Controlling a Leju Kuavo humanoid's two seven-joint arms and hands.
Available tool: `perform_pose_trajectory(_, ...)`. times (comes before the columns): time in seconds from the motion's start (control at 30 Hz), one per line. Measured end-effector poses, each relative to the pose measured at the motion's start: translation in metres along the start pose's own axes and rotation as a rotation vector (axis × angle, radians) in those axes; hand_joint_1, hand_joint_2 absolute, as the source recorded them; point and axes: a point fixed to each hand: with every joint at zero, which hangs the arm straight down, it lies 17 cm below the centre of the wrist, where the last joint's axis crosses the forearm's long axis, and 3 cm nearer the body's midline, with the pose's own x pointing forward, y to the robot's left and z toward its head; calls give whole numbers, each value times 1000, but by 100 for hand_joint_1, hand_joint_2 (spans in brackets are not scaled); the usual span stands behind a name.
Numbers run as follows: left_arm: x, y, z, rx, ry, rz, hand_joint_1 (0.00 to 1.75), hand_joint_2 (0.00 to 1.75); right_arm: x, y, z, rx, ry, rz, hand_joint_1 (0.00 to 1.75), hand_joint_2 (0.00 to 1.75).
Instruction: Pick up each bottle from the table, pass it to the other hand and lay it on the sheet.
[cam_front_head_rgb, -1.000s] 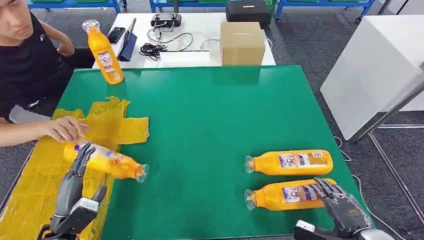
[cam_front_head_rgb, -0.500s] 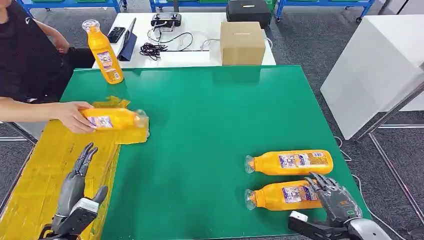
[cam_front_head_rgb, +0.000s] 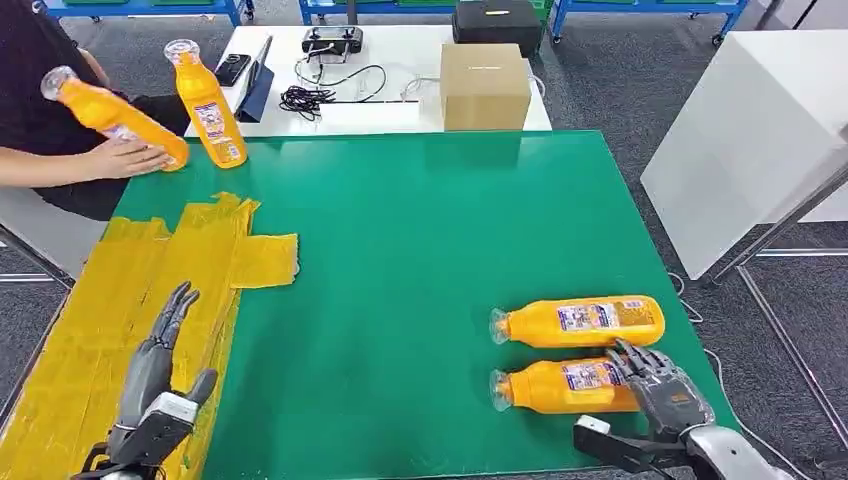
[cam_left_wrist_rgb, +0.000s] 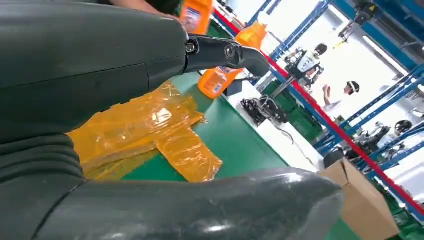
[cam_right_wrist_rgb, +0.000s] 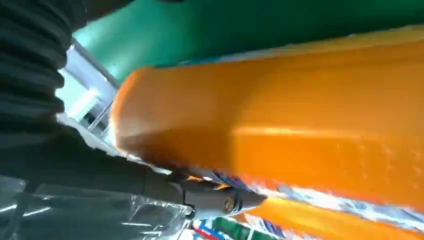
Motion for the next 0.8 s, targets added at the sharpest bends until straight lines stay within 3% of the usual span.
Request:
perform_pose_trajectory(0.23, 8, 0, -15, 11, -35, 31, 0, 0, -10, 32, -7, 142, -5, -1, 175, 175)
perform_pose_trajectory(0.43, 11, -5, -23, 8, -49, 56, 0, 0, -12, 36, -18, 165, 1, 9, 175, 175)
perform_pose_trajectory(0.57, 8, -12, -22, -16, -6, 151, 0, 0, 0, 28, -22, 95, -36, -110, 175, 175)
perform_pose_trajectory(0.6, 7, -17, -20, -35, 14, 207, 0, 175, 9, 22, -23, 60, -66, -168, 175, 175)
perform_pose_trajectory(0.7, 15, -35, -3, -88, 63, 439, 0, 175, 52, -9, -19, -56, -206, -402, 175, 175)
perform_pose_trajectory(0.8, 28, -50, 11, -116, 91, 687, 0, 175, 114, -43, -3, -102, -417, -708, 175, 175)
